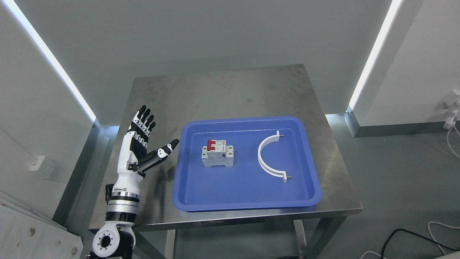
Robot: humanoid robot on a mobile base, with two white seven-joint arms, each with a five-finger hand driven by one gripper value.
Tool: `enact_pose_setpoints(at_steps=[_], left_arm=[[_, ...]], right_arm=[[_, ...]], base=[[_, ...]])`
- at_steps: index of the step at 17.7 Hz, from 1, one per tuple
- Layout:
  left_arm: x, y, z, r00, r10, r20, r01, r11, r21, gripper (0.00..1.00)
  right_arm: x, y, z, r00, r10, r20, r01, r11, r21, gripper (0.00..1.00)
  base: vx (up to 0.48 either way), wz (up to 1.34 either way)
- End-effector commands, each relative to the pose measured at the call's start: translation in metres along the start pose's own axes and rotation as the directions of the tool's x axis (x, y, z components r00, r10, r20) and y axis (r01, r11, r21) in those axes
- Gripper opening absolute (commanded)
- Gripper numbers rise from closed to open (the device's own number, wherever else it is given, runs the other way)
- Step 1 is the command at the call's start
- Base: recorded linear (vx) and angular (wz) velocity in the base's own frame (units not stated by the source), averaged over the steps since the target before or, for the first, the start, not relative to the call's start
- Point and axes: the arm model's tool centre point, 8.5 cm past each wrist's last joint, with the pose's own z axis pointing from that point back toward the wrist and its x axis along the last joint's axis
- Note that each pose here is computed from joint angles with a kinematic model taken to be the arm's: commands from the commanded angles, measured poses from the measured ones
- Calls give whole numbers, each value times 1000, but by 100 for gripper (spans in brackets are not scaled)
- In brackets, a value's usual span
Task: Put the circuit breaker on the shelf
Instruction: 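Reach the left hand toward the grey circuit breaker in the blue tray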
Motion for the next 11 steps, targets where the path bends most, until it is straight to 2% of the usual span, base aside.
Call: enact_pose_setpoints(at_steps=[1, 3, 4, 6, 8, 9, 11], left_arm=[[8, -3, -3, 1000, -9, 24, 9, 1000, -23, 100], [18, -1, -11, 998, -20, 62, 22, 999, -29, 100], [33, 5, -20, 991, -59, 124, 66, 996, -58, 100], [60, 15, -36, 965, -165, 203, 208, 954, -214, 100], [81, 18, -48, 934, -255, 250, 340, 848, -406, 100], [83, 24, -48, 920, -311, 240, 390, 790, -472, 99], [87, 42, -48, 853, -478, 209, 503, 650, -569, 98]], right_arm=[[-7, -12, 0, 1000, 1, 15, -1, 1000, -19, 100], [-7, -12, 0, 1000, 1, 15, -1, 1000, -19, 100], [-7, -12, 0, 1000, 2, 15, -2, 1000, -19, 100], [-6, -12, 0, 1000, 2, 17, -2, 1000, -19, 100], [-7, -12, 0, 1000, 2, 15, -2, 1000, -19, 100], [-7, -12, 0, 1000, 2, 15, -2, 1000, -19, 100], [-7, -12, 0, 1000, 1, 15, -1, 1000, -19, 100]], base=[[0, 0], [0, 0], [0, 0], [0, 0], [0, 0], [0, 0], [0, 0]])
